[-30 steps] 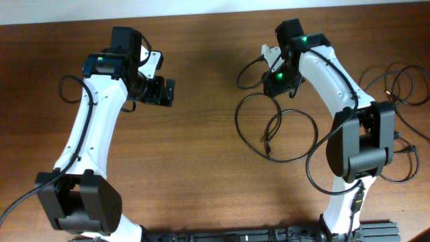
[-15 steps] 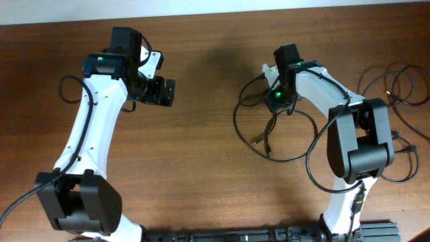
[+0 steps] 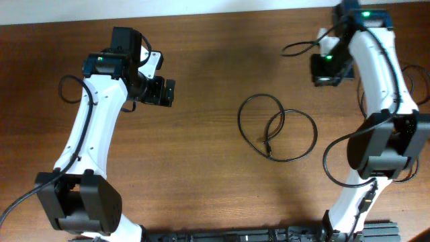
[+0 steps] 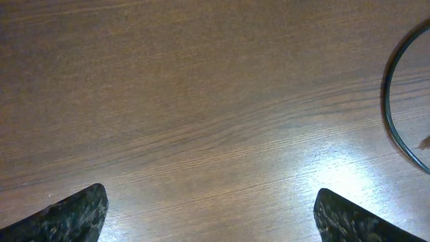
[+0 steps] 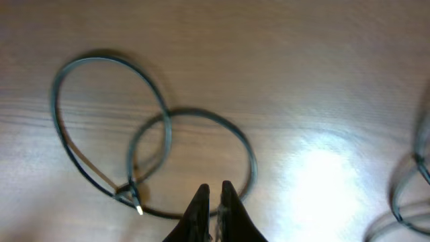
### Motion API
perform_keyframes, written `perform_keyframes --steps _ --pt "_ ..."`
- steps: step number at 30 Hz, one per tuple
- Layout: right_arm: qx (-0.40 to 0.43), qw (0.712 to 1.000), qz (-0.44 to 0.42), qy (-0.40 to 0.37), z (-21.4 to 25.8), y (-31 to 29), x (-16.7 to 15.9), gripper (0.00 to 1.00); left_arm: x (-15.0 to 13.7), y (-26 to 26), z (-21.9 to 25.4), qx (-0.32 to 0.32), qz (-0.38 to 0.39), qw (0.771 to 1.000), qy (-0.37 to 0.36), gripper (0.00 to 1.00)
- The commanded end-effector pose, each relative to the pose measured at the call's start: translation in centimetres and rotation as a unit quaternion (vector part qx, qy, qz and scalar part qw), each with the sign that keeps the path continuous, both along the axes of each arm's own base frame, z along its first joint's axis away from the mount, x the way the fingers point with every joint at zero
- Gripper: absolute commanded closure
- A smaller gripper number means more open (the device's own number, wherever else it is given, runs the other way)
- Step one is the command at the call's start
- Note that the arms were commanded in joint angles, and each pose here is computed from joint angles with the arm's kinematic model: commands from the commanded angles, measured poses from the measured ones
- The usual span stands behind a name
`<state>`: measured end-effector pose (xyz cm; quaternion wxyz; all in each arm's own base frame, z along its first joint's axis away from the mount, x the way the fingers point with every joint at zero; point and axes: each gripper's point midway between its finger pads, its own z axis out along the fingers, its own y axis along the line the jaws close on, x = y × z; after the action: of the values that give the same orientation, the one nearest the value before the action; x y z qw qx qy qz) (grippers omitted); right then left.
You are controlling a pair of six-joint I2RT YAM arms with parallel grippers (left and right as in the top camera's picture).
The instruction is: Untangle cables
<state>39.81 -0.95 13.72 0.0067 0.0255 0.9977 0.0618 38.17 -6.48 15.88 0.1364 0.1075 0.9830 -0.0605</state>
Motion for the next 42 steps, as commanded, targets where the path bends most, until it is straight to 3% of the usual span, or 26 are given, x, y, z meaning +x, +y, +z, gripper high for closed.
perform_keyframes --steps 1,2,4,5,7,9,11,18,21,26,32,36,39,42 --pt "0.005 0.999 -0.022 0.036 0.6 -1.1 -2.1 0.90 0.1 0.1 0.0 0.000 0.007 1.000 0.001 0.01" --pt "0.006 0.999 -0.022 0.045 0.4 -1.1 -2.5 0.71 0.1 0.1 0.0 0.000 0.007 1.000 0.001 0.01" --pt "0.035 0.997 -0.022 0.058 -0.1 0.0 -3.0 0.07 0.1 0.1 0.0 0.000 0.007 1.000 0.001 0.01" --pt "0.044 0.997 -0.014 0.067 -0.6 0.3 -3.4 0.02 0.1 0.1 0.0 0.000 0.007 1.000 0.001 0.01" --pt "0.046 0.995 -0.027 0.089 -1.1 0.1 -4.4 0.02 0.0 0.1 0.0 0.000 0.007 1.000 0.001 0.01" --pt "0.047 0.989 -0.066 0.127 -1.4 -0.2 -5.9 0.14 0.0 0.1 0.0 0.000 0.007 1.000 0.002 0.01" --pt "0.048 0.986 -0.068 0.142 -1.0 -0.2 -6.8 0.18 0.0 0.1 0.0 0.000 0.007 1.000 0.002 0.01" --pt "0.033 0.995 -0.053 0.073 2.2 0.2 -8.1 0.18 0.0 0.1 -0.1 0.000 0.007 1.000 0.002 0.01" --pt "0.039 0.995 0.060 0.070 1.3 3.9 -9.3 0.17 0.0 0.1 -0.1 0.000 0.007 1.000 0.002 0.01" --pt "0.026 0.969 0.241 0.044 -3.8 12.0 -10.1 0.05 0.0 0.1 -0.1 0.000 0.007 1.000 0.003 0.01" --pt "-0.044 0.928 0.367 -0.056 -10.0 18.7 -9.9 0.06 -0.1 0.1 -0.1 0.000 0.007 1.000 0.003 0.01" --pt "-0.048 0.911 0.406 -0.060 -12.4 20.5 -12.1 0.07 -0.1 0.1 -0.1 0.000 0.007 1.000 0.003 0.01" --pt "-0.050 0.910 0.409 -0.048 -13.4 20.1 -13.2 0.12 0.0 0.1 -0.1 0.000 0.007 1.000 0.003 0.01" --pt "-0.052 0.910 0.409 -0.038 -14.1 19.6 -13.9 0.34 0.0 0.1 -0.1 0.000 0.007 1.000 0.003 0.01"
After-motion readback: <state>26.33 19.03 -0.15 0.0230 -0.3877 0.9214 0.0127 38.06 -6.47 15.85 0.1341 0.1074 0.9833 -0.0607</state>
